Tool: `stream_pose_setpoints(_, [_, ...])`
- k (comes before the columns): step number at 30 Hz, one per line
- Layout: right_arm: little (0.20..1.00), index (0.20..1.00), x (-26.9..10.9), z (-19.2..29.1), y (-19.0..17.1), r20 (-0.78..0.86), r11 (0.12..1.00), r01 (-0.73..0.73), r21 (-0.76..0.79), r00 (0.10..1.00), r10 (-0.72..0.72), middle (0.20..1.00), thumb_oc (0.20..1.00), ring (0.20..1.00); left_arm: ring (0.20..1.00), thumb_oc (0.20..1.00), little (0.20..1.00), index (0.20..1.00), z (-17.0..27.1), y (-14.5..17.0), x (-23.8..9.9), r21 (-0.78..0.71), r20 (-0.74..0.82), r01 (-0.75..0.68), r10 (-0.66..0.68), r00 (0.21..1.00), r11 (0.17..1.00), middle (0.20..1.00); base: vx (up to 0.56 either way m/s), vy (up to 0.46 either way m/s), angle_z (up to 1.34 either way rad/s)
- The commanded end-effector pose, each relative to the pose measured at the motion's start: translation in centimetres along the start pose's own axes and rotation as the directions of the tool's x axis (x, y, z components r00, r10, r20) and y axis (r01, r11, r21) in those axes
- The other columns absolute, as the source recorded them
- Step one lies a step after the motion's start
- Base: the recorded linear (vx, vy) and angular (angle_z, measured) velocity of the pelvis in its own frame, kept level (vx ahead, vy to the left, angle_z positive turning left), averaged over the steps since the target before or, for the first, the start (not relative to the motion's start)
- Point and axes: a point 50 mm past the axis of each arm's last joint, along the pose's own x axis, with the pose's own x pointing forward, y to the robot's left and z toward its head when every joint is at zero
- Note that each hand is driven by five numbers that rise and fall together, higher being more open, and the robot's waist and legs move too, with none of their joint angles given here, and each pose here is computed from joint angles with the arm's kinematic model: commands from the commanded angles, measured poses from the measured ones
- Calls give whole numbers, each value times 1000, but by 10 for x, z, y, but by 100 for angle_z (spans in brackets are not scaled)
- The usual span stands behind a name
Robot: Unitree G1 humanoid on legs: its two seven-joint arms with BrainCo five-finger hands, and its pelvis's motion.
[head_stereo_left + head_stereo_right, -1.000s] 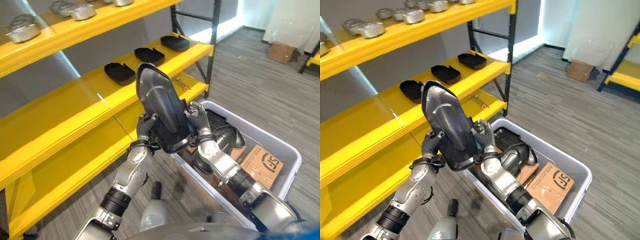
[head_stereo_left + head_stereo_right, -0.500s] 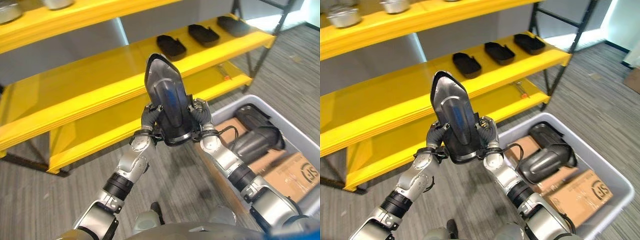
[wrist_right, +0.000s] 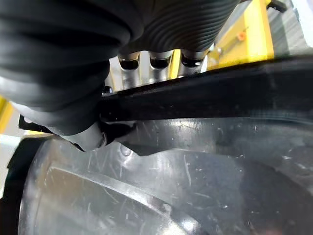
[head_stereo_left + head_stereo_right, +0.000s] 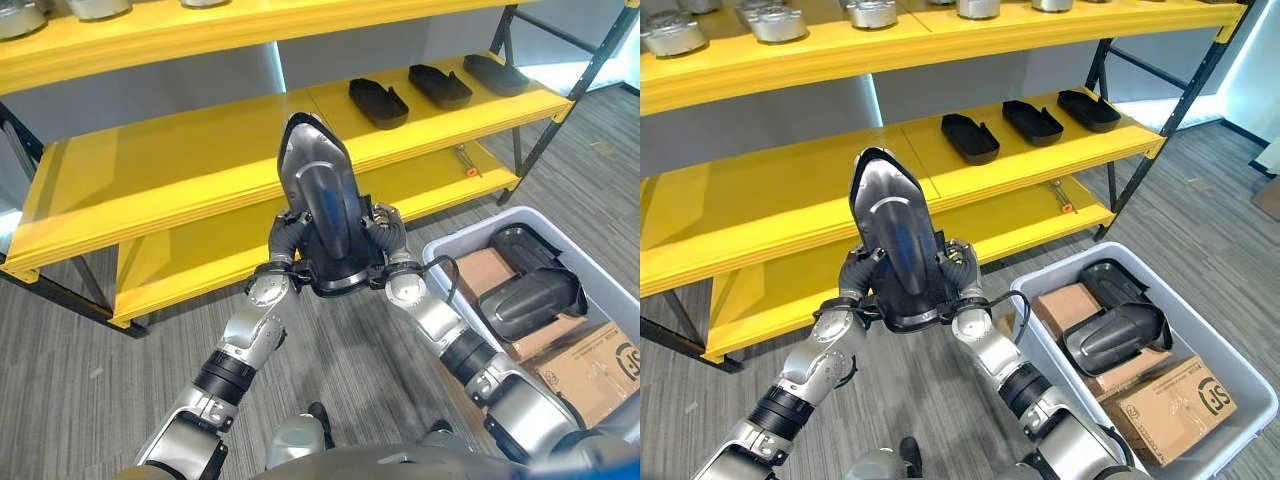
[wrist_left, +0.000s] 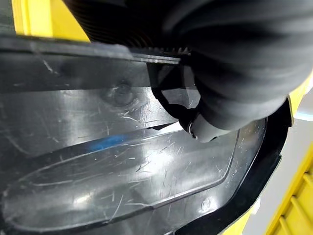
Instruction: Move parts from the plastic box to the shelf.
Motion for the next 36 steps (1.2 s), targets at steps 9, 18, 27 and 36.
stream_pose_setpoints(9, [200,200,-39,0,-58,146,954,-276,118,955,258,200,200,200,200,200,200,200,39,-9,-23,-71,252,55,-35,967,996,200,120,105,18])
stream_pose_setpoints(18, [200,200,-45,-3,-74,167,948,-283,142,951,259,200,200,200,200,200,200,200,42,6,-29,-26,263,52,-43,964,998,200,393,-42,80])
stream_pose_setpoints(27, [200,200,-45,-6,-75,166,949,-293,118,948,272,200,200,200,200,200,200,200,43,16,-34,-37,268,54,-43,962,998,200,234,10,31])
stream_pose_setpoints(36, [200,200,-47,-14,-75,132,966,-240,99,965,226,200,200,200,200,200,200,200,39,7,-30,-55,249,76,-60,967,996,200,60,62,49])
